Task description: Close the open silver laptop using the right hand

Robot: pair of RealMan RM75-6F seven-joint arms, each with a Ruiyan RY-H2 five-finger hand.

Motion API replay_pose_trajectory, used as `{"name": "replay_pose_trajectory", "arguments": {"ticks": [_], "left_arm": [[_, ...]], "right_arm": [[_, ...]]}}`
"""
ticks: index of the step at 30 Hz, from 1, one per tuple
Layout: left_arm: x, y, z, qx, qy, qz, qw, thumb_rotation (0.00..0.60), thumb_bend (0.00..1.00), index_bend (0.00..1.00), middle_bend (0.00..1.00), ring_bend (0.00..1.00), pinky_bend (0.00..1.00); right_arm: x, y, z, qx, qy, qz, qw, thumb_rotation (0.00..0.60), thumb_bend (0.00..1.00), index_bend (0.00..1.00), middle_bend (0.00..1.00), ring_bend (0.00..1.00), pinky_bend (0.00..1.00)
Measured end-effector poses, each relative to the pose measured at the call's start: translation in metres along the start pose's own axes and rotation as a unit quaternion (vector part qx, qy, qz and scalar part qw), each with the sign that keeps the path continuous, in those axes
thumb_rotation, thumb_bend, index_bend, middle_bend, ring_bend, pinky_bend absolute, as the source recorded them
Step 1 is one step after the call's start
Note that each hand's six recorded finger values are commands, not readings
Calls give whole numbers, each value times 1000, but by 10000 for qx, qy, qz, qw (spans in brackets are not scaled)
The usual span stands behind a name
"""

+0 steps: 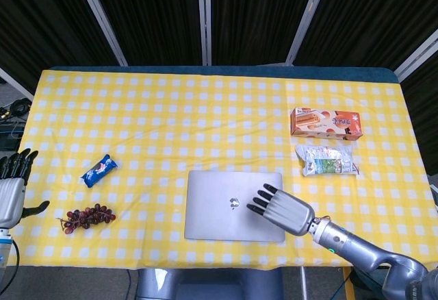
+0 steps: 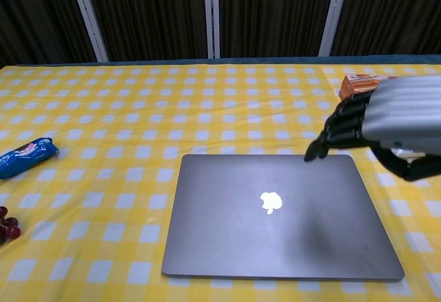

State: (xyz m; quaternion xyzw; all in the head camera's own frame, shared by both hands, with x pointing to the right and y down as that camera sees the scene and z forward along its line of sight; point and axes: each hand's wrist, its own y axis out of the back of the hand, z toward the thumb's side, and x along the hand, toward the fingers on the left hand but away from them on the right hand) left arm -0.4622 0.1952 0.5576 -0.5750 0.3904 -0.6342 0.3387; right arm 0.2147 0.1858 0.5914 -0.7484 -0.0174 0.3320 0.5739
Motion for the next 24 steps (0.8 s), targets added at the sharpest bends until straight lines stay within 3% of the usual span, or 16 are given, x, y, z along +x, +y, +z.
{"name": "replay_pose_trajectory", "arguments": {"ticks": [2,4,9,12,15,18,24], "left_arm": [[-1,1,1,8,-14,20,10000,600,0,0,0,0,0],[-1,1,1,19,-33,50,10000,600,0,0,0,0,0],[-4,4,3,-1,-145,212,9997,600,0,0,0,0,0],[-6,5,4,-67,-235,333,9991,600,0,0,0,0,0],[-9,3,3,-118,-290,331,9990,600,0,0,0,0,0],[-12,1,3,-164,-344,322,9988,600,0,0,0,0,0],[-14,-1,3,-248,-443,304,9982,600,0,0,0,0,0]], "right_arm": [[5,12,-10,24,-173,-279,9995,600,182,92,115,81,31],[14,25,-22,37,-436,-570,9974,600,18,31,39,15,0],[51,36,-48,-259,-1465,-1029,9835,600,0,0,0,0,0],[87,31,-60,-638,-2313,-1253,9627,600,0,0,0,0,0],[118,19,-64,-937,-2891,-1404,9423,600,0,0,0,0,0],[141,2,-65,-1058,-3278,-1446,9276,600,0,0,0,0,0],[173,-33,-53,-1308,-3709,-1344,9096,600,0,0,0,0,0]]}}
